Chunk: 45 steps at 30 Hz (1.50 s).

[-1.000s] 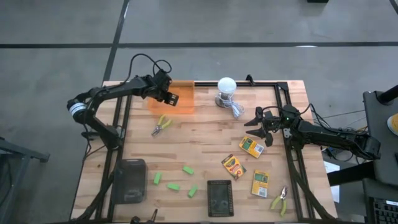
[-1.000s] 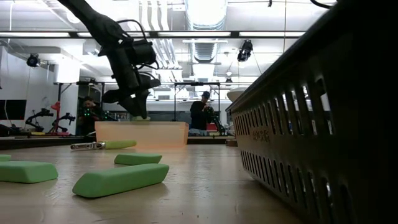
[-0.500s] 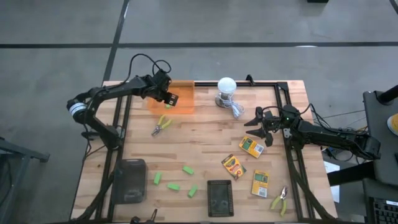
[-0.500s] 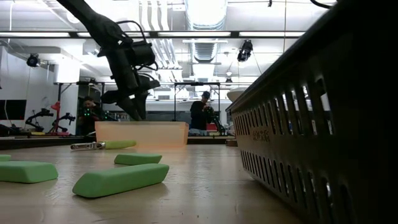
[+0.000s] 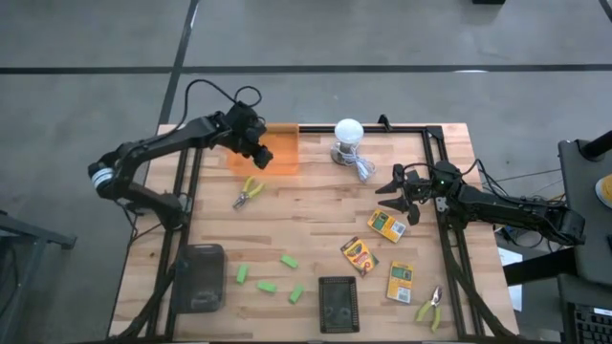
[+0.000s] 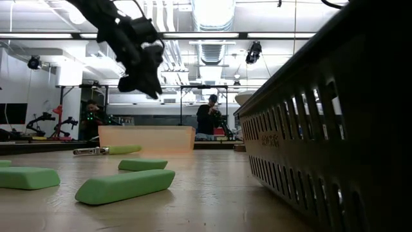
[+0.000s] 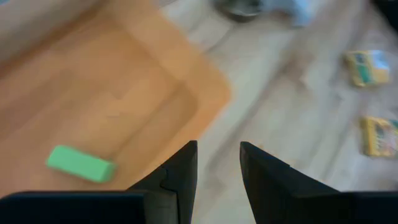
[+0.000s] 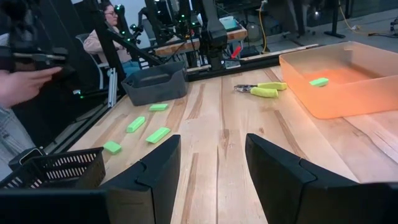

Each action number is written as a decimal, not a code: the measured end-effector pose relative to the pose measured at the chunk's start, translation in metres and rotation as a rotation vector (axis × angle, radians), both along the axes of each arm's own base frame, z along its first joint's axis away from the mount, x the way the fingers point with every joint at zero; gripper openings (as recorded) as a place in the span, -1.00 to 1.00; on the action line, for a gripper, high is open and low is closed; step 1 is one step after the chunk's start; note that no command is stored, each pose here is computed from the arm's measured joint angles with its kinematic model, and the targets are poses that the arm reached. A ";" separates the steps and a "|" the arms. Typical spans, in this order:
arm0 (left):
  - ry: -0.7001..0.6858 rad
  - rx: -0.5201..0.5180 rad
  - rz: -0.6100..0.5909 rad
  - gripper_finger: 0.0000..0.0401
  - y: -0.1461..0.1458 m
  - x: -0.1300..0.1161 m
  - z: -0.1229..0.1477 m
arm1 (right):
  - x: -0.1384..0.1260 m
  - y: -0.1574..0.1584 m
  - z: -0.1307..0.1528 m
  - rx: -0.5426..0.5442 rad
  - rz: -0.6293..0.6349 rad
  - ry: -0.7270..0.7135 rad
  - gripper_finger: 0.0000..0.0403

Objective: Pick & Place School Supplies
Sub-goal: Put the green eraser into the orange bin

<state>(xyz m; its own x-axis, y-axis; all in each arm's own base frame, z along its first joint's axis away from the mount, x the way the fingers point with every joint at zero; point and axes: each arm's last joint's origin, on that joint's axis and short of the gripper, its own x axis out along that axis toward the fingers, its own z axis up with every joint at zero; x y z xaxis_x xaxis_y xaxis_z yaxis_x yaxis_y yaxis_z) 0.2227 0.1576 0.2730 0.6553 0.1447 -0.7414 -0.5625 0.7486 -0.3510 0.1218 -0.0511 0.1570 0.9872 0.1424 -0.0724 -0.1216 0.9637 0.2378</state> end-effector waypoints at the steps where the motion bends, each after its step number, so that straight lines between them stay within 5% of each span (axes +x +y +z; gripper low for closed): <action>1: -0.011 0.009 -0.024 -0.38 -0.005 0.001 0.003 | 0.000 0.000 0.000 0.000 -0.001 0.000 -0.12; 18: -0.109 0.230 -0.530 -0.38 -0.105 0.033 0.024 | 0.000 0.000 0.000 0.000 -0.001 0.000 -0.12; 30: -0.209 0.353 -0.957 -0.38 -0.209 0.038 0.022 | 0.000 0.000 0.000 0.000 0.000 0.000 -0.12; 36: -0.265 0.416 -0.933 -0.38 -0.239 0.037 -0.001 | 0.000 0.000 0.000 0.000 0.000 0.000 -0.12; 45: -0.214 0.400 -0.877 -0.38 -0.241 0.039 -0.042 | 0.000 0.000 0.000 0.000 0.000 0.000 -0.12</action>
